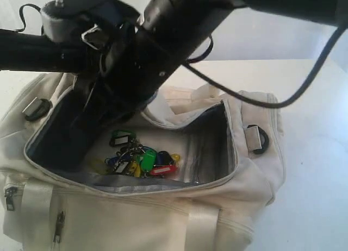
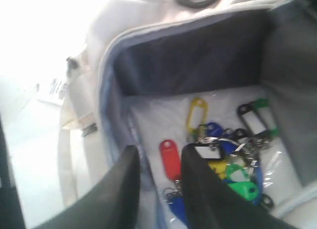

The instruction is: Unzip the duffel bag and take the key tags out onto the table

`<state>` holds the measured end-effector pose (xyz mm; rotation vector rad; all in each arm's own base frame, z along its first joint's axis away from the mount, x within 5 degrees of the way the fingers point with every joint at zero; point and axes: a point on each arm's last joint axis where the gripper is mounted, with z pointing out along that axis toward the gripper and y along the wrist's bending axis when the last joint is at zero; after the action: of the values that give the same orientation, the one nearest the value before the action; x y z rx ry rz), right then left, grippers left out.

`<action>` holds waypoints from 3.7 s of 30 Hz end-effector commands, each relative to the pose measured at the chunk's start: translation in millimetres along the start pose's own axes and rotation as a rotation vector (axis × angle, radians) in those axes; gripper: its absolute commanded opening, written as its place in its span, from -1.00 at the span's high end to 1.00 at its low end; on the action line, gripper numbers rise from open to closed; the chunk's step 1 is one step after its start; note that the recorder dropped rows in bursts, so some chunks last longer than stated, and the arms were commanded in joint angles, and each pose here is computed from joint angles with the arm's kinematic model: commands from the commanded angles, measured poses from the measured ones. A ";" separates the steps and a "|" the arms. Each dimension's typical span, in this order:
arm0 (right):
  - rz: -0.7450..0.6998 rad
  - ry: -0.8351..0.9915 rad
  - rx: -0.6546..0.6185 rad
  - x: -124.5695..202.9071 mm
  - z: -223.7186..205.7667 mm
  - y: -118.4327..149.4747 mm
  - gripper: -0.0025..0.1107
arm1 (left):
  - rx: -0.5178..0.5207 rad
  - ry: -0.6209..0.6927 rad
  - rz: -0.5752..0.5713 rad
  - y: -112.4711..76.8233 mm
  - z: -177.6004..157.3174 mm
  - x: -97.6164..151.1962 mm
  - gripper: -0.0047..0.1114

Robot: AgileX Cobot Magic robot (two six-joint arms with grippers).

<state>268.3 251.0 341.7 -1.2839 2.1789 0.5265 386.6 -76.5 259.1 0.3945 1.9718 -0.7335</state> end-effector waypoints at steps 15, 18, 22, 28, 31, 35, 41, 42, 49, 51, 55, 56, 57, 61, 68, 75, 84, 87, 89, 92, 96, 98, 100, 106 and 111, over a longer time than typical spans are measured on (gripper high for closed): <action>0.411 0.078 0.744 88.5 13.0 -184.1 0.86 | -0.047 0.071 0.057 1.9 -0.8 3.2 0.92; 0.451 0.058 0.783 93.1 -2.1 -198.7 0.86 | -0.050 0.064 0.089 0.2 -3.1 -3.0 0.92; 0.478 0.004 0.782 84.4 -22.7 -194.5 0.86 | -0.045 0.044 0.140 -7.4 -11.1 -18.7 0.92; 0.316 -0.015 0.243 58.6 -43.7 -124.3 0.86 | 0.046 0.246 0.225 -47.4 -78.9 -34.3 0.92; 0.214 0.029 0.014 55.1 -14.7 -95.3 0.86 | 0.195 0.478 0.191 -77.2 -117.8 -17.5 0.92; 0.211 0.088 -0.029 57.1 40.2 -93.3 0.72 | 0.251 0.614 0.095 -91.6 -136.7 25.8 0.92; 0.280 0.133 -0.010 73.3 88.2 -111.0 -0.11 | 0.177 0.581 0.057 -98.4 -148.8 58.4 0.92; 0.280 0.146 -0.018 74.9 92.8 -111.4 -0.10 | 0.167 0.567 0.058 -98.8 -149.4 58.7 0.92; 0.270 0.211 -0.056 80.8 119.2 -111.1 -0.10 | 0.169 0.533 0.043 -100.5 -149.0 57.0 0.92; 0.226 0.232 -0.035 80.1 125.5 -107.3 -0.10 | 0.172 0.535 0.042 -100.8 -149.2 57.2 0.92; 0.162 0.298 0.062 81.1 140.7 -99.6 -0.10 | 0.182 0.536 0.042 -101.7 -149.4 57.3 0.92; 0.151 0.320 0.083 81.5 143.7 -96.7 -0.10 | 0.183 0.535 0.041 -101.7 -149.3 57.2 0.92; 0.139 0.341 0.103 82.0 147.0 -93.6 -0.10 | 0.183 0.534 0.043 -101.8 -149.3 57.2 0.92; 0.101 0.401 0.182 83.1 154.0 -87.0 0.15 | 0.200 0.519 0.054 -103.0 -148.9 56.1 0.92; 0.103 0.325 0.250 59.3 131.5 -88.8 0.96 | 0.206 0.517 0.059 -103.3 -148.9 55.9 0.92; 0.094 0.178 0.298 23.3 85.8 -85.7 0.96 | 0.208 0.518 0.061 -103.5 -149.0 56.0 0.92; 0.072 0.078 0.334 6.7 48.0 -78.0 0.96 | 0.208 0.518 0.063 -103.5 -149.0 56.0 0.92; 0.059 0.024 0.371 -0.4 29.1 -75.5 0.96 | 0.209 0.517 0.065 -103.5 -149.0 56.0 0.92; 0.050 -0.003 0.397 -3.9 14.4 -73.7 0.96 | 0.208 0.516 0.070 -103.3 -148.9 55.9 0.92; 0.051 -0.032 0.430 -6.9 -7.5 -70.2 0.96 | 0.201 0.510 0.071 -102.7 -148.5 55.5 0.92; 0.036 -0.075 0.460 -10.3 -40.4 -60.6 0.96 | 0.199 0.509 0.072 -102.5 -148.5 55.4 0.92; 0.034 -0.105 0.472 -11.2 -59.3 -53.9 0.96 | 0.200 0.510 0.071 -102.7 -148.5 55.5 0.92; 0.033 -0.127 0.486 -10.9 -77.6 -47.6 0.96 | 0.202 0.511 0.071 -102.8 -148.6 55.6 0.92; 0.059 -0.095 0.588 3.9 -132.4 -32.4 0.96 | 0.214 0.520 0.069 -103.8 -149.2 56.2 0.92; 0.103 -0.077 0.678 19.8 -173.3 -20.5 0.96 | 0.214 0.520 0.069 -103.8 -149.2 56.2 0.92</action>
<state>248.8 145.9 446.6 -0.8392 2.0947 -0.0780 205.2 -60.8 296.7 0.8405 2.3607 -0.8234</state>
